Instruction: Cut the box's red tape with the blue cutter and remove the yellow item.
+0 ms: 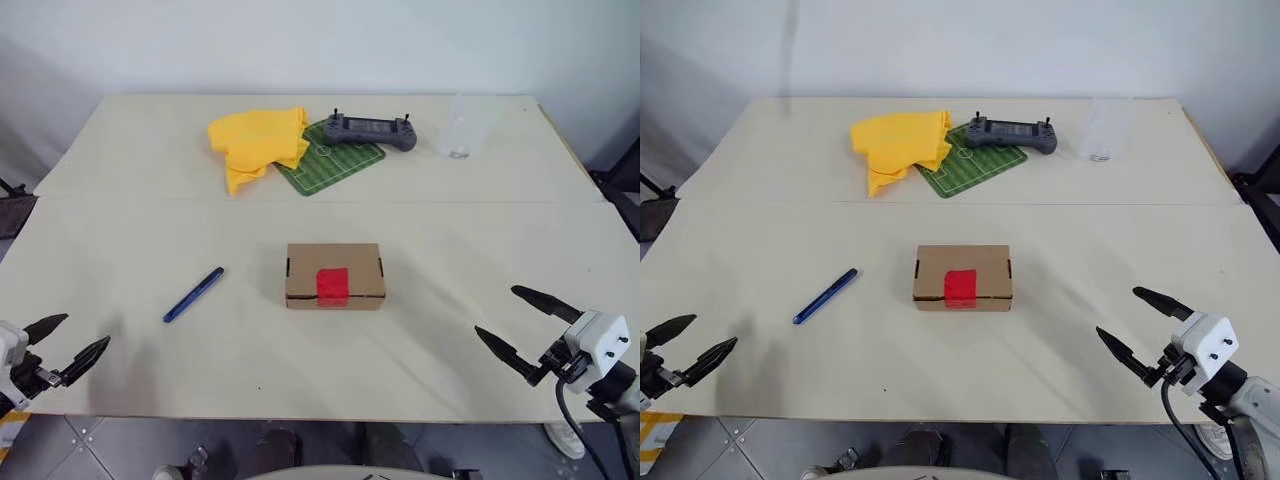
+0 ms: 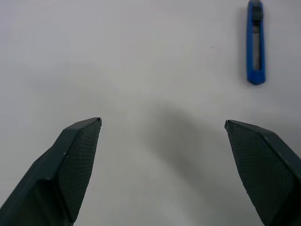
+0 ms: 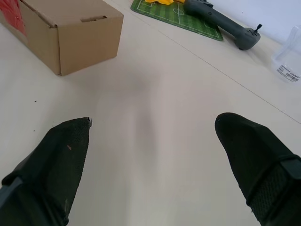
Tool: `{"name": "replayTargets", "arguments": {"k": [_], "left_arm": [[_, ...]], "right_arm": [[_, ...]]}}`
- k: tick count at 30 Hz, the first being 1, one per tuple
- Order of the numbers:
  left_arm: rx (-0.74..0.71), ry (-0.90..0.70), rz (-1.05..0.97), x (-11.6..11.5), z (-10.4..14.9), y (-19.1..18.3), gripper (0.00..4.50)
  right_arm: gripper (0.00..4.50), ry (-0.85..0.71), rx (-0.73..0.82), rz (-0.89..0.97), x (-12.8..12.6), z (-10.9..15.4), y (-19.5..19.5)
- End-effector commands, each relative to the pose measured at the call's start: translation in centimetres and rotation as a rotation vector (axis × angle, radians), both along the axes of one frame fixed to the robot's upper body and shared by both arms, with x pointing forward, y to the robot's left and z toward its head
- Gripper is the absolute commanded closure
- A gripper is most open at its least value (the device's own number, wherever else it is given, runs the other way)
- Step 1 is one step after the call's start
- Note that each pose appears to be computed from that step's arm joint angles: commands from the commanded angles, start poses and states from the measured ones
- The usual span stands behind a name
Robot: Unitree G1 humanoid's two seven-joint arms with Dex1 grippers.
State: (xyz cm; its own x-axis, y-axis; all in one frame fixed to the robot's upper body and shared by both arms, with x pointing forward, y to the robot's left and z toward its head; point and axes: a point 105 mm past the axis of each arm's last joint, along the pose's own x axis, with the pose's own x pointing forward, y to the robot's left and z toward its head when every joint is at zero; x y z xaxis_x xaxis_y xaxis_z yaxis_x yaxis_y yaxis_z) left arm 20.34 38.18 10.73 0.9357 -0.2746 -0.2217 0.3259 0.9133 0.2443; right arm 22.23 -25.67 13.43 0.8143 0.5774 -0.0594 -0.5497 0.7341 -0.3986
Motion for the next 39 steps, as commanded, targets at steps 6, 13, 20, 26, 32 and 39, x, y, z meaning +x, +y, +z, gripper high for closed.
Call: {"name": "replayTargets", "arguments": {"k": [6, 13, 20, 26, 32, 39], "left_arm": [[-0.111, -0.007, -0.106, 1.9, 2.1, -2.3, 0.03], [-0.067, -0.053, -0.403, 10.5, 6.1, -11.1, 1.59], [-0.005, -0.109, -0.593, 19.0, 7.7, -21.1, 3.83], [0.047, -0.066, -0.710, 21.6, 7.1, -26.6, 4.49], [0.041, 0.137, -0.848, 20.3, 4.6, -27.9, 4.49], [-0.003, 0.300, -0.969, 16.0, 3.6, -27.3, 4.49]], "right_arm": [[0.00, -0.048, 0.070, 0.030, 0.7, 2.1, 1.7], [1.99, 0.160, 0.075, 0.240, -0.4, -0.5, 7.7], [4.47, 0.259, 0.031, 0.328, 0.2, -3.0, 12.4], [4.50, 0.336, 0.051, 0.284, 2.1, -4.2, 13.8], [4.50, 0.360, 0.059, 0.197, 4.4, -3.5, 15.1], [4.50, 0.346, 0.094, 0.098, 6.4, -1.7, 13.9]]}}
